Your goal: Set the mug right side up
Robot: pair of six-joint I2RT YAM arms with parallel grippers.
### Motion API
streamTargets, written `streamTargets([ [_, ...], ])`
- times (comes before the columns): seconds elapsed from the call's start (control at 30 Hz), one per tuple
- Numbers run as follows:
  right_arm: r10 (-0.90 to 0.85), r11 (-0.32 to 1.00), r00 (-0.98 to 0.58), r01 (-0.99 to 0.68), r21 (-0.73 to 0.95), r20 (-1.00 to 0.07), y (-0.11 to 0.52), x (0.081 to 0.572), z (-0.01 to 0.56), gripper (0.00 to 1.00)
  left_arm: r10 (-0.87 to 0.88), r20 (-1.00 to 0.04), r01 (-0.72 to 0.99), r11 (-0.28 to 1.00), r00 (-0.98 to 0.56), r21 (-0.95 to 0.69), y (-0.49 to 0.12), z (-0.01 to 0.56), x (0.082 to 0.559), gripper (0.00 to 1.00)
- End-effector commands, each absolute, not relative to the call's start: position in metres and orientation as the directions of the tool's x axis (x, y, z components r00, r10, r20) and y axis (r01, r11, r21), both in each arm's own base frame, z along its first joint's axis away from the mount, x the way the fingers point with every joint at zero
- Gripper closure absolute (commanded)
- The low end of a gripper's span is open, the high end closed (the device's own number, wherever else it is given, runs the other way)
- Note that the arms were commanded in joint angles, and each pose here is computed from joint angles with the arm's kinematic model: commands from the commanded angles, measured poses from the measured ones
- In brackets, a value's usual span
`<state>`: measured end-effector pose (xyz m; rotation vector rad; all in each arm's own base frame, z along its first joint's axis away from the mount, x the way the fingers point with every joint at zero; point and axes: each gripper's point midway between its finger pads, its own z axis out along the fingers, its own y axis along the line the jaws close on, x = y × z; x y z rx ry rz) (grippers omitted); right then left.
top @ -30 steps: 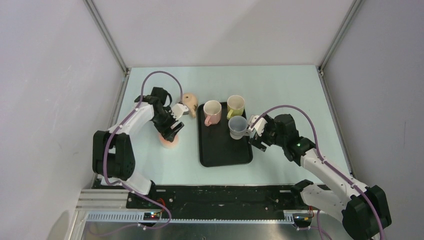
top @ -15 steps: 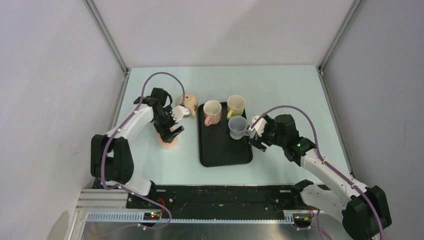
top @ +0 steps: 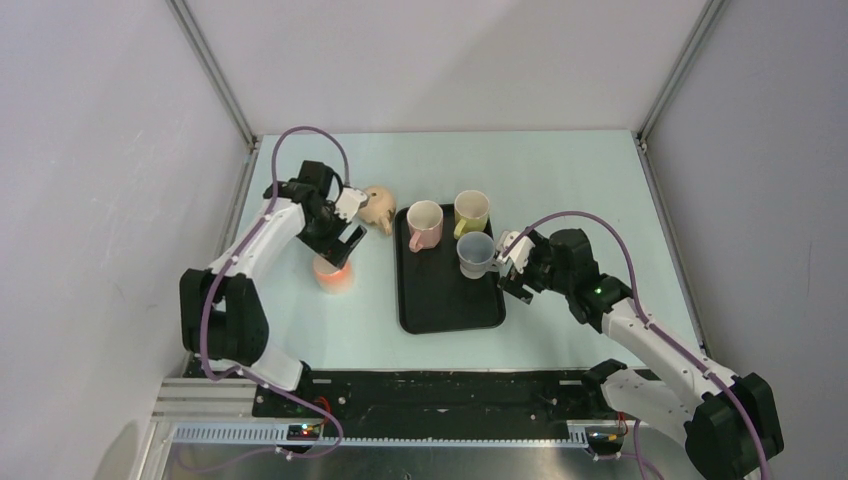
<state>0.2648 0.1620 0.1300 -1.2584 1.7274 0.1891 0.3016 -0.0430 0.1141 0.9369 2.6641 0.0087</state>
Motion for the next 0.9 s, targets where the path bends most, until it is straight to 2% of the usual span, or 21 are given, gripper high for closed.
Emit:
streamTargets([
  [0.0,-0.641,0.458,0.025,-0.79,-0.408,-0.767,0.165,0.269,0.138,0.13,0.496,-0.192,0.503,0.864,-0.847,0.009,-0.048,0.097,0.282,0.0],
  [0.23,-0.643,0.462,0.025,-0.785,-0.413,-0.765,0.163,0.27,0.138,0.14,0.421,-0.051,0.424,0.896,-0.905,-0.128,-0.063,0.075,0.266,0.0],
  [0.4,-0.643,0.459,0.026,-0.786,-0.413,-0.765,0.163,0.27,0.137,0.14,0.421,-0.033,0.422,0.9,-0.906,-0.106,-0.059,0.071,0.27,0.01],
  [0.47,-0.642,0.458,0.026,-0.789,-0.41,-0.766,0.164,0.27,0.137,0.13,0.443,-0.047,0.446,0.89,-0.895,-0.098,-0.059,0.073,0.275,0.04],
  [0.6,-0.643,0.457,0.023,-0.791,-0.407,-0.766,0.165,0.269,0.136,0.14,0.565,-0.1,0.573,0.814,-0.819,-0.091,-0.059,0.081,0.288,0.16],
  [0.7,-0.641,0.46,0.022,-0.789,-0.407,-0.767,0.165,0.269,0.136,0.14,0.702,-0.126,0.712,0.698,-0.701,-0.075,-0.055,0.082,0.294,0.24],
  [0.87,-0.64,0.46,0.02,-0.79,-0.404,-0.768,0.165,0.269,0.136,0.14,0.829,-0.072,0.832,0.553,-0.554,-0.035,-0.04,0.073,0.301,0.28],
])
